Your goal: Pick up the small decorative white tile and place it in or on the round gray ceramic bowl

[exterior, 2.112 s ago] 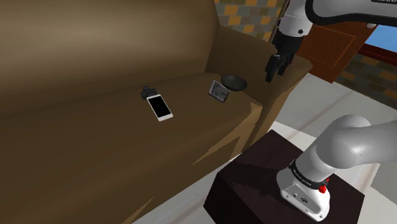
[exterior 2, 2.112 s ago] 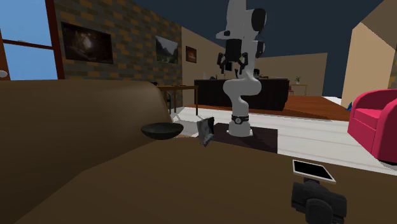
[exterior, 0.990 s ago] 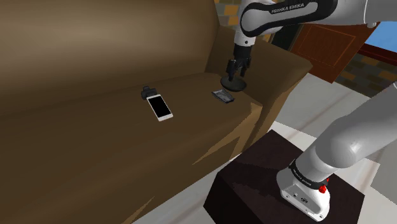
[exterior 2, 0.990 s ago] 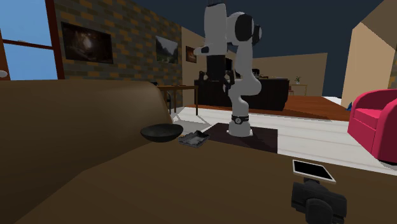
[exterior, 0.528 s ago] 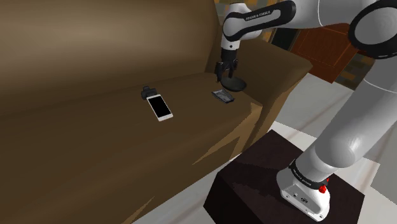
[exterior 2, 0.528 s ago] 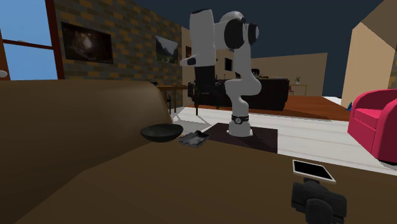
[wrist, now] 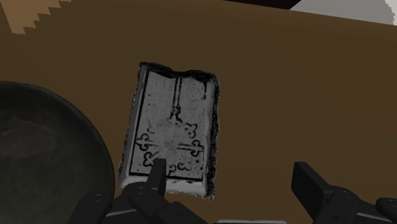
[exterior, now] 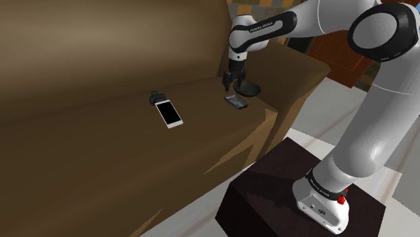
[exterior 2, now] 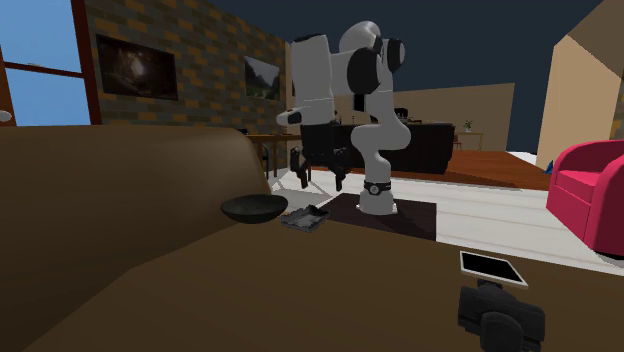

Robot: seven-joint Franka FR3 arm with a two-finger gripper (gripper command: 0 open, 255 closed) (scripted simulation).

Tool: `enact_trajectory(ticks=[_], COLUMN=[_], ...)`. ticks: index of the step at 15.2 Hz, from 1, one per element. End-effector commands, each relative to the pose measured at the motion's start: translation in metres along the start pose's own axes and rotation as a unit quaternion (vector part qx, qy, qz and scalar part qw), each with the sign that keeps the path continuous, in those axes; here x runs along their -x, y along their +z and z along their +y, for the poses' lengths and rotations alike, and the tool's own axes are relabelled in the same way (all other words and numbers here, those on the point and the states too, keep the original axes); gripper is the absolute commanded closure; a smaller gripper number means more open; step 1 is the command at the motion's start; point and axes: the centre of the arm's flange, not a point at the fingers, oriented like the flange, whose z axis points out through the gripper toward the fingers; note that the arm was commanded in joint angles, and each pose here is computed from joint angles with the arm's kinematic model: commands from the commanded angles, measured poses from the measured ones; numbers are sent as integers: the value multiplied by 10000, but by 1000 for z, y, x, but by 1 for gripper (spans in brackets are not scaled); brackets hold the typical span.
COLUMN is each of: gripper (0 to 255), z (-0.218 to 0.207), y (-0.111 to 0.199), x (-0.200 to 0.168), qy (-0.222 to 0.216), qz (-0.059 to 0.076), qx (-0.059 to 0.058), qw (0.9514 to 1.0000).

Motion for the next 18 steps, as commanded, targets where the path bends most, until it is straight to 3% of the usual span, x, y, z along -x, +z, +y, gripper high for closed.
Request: enact_trajectory(ticks=[1,9,10,18], gripper=[0,0,255,255], z=[0,0,0,0], y=[13,13,13,13], x=[0,0,0,0], qy=[0,0,0,0], qz=[2,2,2,2], qx=[0,0,0,0], qw=[10000,10000,10000,10000])
